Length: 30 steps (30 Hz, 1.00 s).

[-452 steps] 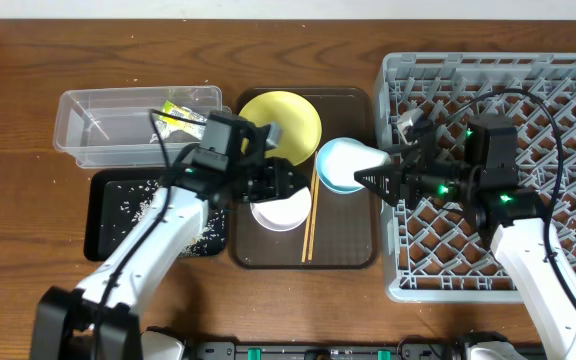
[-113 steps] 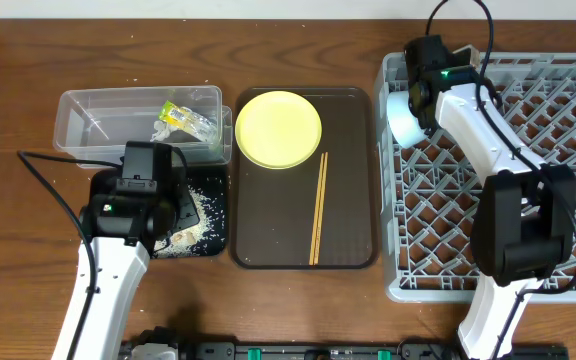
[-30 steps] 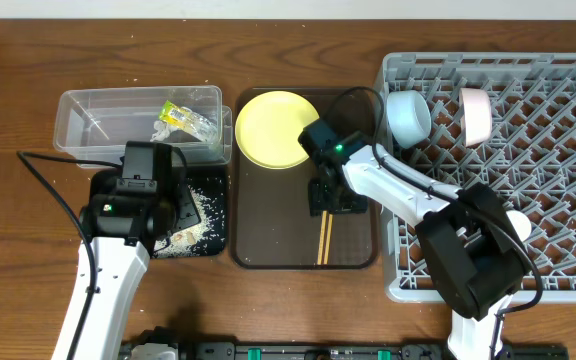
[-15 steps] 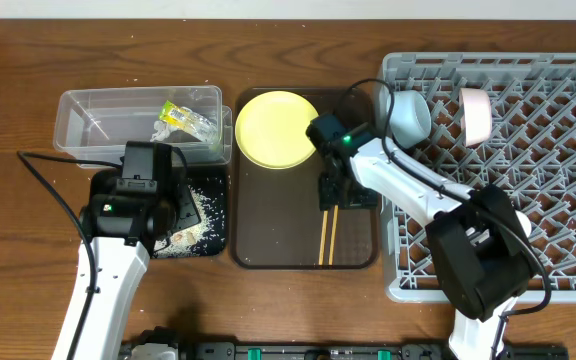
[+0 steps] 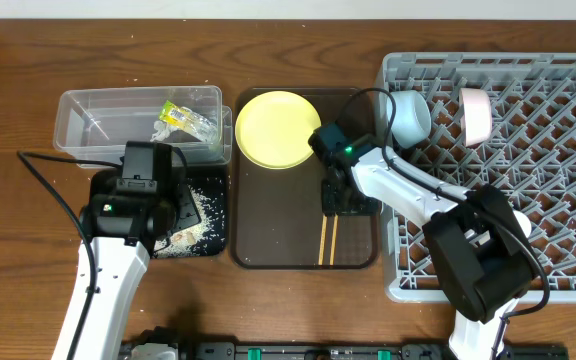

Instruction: Sort waste into correct bins and load items into the dishwasher rack

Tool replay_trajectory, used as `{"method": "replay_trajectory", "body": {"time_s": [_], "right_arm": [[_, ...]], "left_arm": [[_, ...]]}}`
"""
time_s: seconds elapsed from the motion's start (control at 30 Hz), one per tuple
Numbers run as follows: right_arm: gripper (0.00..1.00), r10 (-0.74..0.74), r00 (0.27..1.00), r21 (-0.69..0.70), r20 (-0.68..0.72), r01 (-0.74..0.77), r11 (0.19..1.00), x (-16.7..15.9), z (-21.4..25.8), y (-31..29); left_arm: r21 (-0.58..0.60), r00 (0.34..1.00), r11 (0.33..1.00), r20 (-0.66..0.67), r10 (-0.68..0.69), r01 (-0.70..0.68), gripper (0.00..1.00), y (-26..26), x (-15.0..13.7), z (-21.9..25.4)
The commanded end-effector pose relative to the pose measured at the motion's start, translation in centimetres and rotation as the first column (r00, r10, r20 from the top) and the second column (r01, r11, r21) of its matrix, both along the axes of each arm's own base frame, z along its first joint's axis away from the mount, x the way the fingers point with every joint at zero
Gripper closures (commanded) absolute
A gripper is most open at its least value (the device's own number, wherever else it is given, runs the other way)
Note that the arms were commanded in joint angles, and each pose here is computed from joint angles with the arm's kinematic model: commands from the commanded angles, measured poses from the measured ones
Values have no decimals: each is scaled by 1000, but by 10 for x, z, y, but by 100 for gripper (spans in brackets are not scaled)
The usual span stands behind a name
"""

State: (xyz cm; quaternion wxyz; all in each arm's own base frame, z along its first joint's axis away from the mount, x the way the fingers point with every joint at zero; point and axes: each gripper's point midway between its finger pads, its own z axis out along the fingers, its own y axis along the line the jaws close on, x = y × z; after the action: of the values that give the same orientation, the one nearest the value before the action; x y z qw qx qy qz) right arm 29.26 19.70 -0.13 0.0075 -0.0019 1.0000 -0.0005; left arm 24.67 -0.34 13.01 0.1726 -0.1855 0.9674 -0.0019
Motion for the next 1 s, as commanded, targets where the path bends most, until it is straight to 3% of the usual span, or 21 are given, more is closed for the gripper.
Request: {"method": "replay_trajectory", "body": {"time_s": [0.0, 0.33, 0.57, 0.8, 0.97], "right_arm": [[64, 9, 1000, -1, -15, -9, 1000, -10, -4, 4], [99, 27, 999, 82, -17, -25, 996, -11, -4, 24], [99, 12, 1000, 121, 8, -13, 993, -1, 10, 26], [99, 81, 979, 195, 186, -117, 974, 26, 88, 16], [99, 83, 961, 175, 264, -132, 976, 23, 133, -15]], "left_arm": [[0, 1000, 1000, 10, 14, -14, 43, 2, 1, 3], [1, 1000, 1000, 10, 14, -14, 44, 2, 1, 3], [1, 1000, 1000, 9, 14, -14, 44, 2, 1, 3], [1, 1000, 1000, 10, 14, -14, 44, 2, 1, 3], [1, 1000, 1000, 10, 14, -14, 44, 2, 1, 3]]}}
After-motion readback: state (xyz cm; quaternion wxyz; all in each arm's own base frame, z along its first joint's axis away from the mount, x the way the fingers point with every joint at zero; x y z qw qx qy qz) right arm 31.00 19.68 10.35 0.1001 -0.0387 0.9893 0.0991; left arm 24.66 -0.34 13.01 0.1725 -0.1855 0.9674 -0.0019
